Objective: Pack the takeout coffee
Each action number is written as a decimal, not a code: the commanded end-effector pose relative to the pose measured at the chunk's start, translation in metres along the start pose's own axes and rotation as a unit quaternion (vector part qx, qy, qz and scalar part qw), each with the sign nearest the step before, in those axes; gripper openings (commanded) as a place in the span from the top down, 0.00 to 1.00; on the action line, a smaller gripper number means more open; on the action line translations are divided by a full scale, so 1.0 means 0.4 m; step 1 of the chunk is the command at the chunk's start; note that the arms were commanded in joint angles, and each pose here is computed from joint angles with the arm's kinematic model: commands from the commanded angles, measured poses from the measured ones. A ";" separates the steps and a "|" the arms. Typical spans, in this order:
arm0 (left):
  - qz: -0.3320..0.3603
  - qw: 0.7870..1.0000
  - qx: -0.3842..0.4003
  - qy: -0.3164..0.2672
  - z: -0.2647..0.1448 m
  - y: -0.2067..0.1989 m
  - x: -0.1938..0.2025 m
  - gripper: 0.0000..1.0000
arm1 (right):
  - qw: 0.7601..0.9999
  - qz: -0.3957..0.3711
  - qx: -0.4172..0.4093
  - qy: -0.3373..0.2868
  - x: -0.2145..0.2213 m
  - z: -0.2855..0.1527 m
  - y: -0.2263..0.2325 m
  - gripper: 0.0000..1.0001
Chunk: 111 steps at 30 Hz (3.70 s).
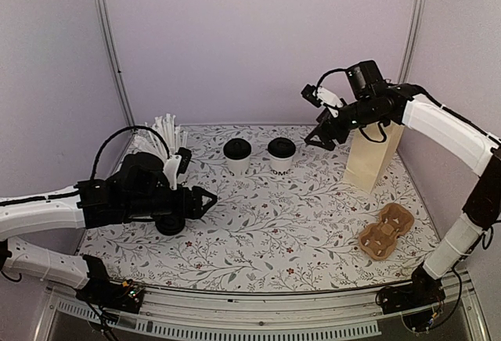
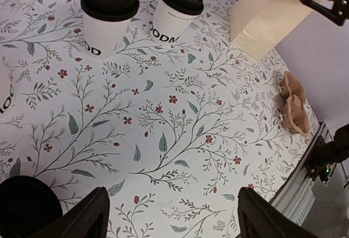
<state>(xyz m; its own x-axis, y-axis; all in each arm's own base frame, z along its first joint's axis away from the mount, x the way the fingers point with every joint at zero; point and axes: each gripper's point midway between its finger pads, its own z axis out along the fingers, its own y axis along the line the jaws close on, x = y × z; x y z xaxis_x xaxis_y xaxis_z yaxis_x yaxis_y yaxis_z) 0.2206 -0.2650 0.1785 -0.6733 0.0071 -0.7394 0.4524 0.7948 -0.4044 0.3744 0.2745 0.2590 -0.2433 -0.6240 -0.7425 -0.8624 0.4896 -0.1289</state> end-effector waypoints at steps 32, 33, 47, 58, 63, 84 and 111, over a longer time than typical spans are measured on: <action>-0.018 0.998 0.064 0.002 0.022 -0.020 0.016 0.21 | 0.966 0.057 0.206 0.145 0.290 -0.259 -0.301 0.89; -0.018 0.998 0.064 0.000 0.020 -0.020 0.014 0.21 | 0.968 0.056 0.197 0.144 0.289 -0.256 -0.294 0.98; -0.005 0.999 0.047 -0.003 0.029 -0.010 -0.001 0.21 | 0.996 0.017 0.006 0.084 0.134 -0.221 -0.051 1.00; 0.001 1.000 0.024 0.004 0.025 0.015 -0.007 0.21 | 0.986 -0.039 -0.146 0.068 0.048 -0.171 0.150 0.98; 0.003 1.000 0.013 -0.014 0.031 0.007 -0.062 0.21 | 0.980 -0.059 -0.181 0.051 -0.005 -0.160 0.206 0.80; 0.102 0.992 0.063 -0.039 0.285 -0.368 -0.395 0.21 | 0.978 -0.023 0.074 -0.194 -0.073 -0.525 -0.041 0.28; 0.108 0.985 0.118 0.062 0.310 -0.362 -0.424 1.00 | 0.980 0.091 0.173 -0.045 0.184 -0.429 -0.146 0.26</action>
<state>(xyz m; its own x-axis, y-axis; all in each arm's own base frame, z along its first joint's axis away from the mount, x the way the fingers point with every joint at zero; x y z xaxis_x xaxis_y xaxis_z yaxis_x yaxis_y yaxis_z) 0.3683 -0.4757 0.2705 -0.6255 0.1596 -0.7637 0.6288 0.6827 -0.3723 0.3316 0.1054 0.3482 -0.2251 -0.4206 -0.8789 -0.5979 0.7719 -0.2163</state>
